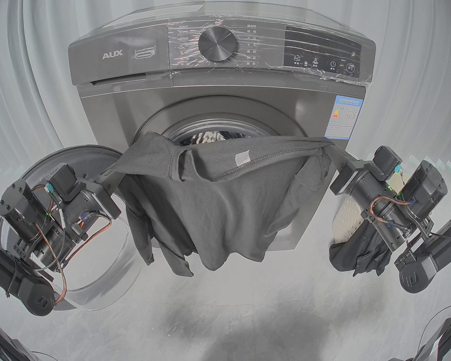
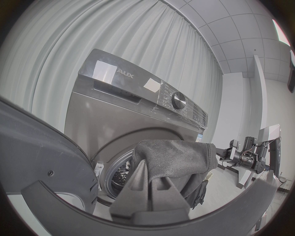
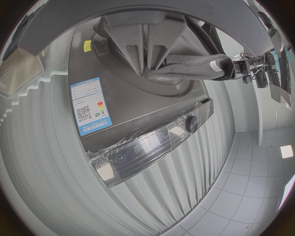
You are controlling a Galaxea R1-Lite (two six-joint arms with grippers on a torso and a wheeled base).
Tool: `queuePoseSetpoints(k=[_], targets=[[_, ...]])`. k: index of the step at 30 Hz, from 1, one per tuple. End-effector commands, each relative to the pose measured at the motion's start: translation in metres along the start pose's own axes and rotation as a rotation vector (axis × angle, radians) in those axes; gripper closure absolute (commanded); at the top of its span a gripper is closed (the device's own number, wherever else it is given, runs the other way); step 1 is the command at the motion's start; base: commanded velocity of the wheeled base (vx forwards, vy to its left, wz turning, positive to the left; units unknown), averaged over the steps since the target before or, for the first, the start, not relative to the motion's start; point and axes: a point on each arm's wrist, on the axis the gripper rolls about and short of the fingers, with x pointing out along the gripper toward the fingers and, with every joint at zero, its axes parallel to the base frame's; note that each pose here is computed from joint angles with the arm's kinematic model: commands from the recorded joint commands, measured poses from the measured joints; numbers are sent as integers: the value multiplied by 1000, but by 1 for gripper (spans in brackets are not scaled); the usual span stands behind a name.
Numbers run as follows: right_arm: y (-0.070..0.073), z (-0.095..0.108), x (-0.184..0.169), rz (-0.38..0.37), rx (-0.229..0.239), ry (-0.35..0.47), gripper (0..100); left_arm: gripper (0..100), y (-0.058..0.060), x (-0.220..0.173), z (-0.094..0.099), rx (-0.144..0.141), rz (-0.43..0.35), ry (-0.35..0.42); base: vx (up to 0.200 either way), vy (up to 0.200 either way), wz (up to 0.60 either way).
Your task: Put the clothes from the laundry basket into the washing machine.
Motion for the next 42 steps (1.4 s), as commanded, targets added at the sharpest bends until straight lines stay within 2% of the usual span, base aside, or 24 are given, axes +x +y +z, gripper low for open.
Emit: queuePoseSetpoints(k=[1,9,12,15,28,35,42], targets=[[1,2,0,3,1,-5,100,100,-1,0,2,3,-1,-7,0,0,0],[4,-1,-2,12,5,7,100,100,-2,-2,-3,-9,-9,14,0,0,0],[5,-3,-2,14,6,13,100,100,-4,-1,-15,-23,-14,59,0,0,0],[7,-4,-2,20,10,20,100,100,-4,0,-20,-20,-10,76,0,0,0],[5,-13,-14,24,7,74,100,100,-7,1,-13,-22,-24,48,0,0,0],[3,-13,-14,17,7,77,100,100,-13,7,-9,-28,-51,27,0,0,0],[4,-15,-16,23,19,86,100,100,-14,5,-8,-25,-53,25,0,0,0]])
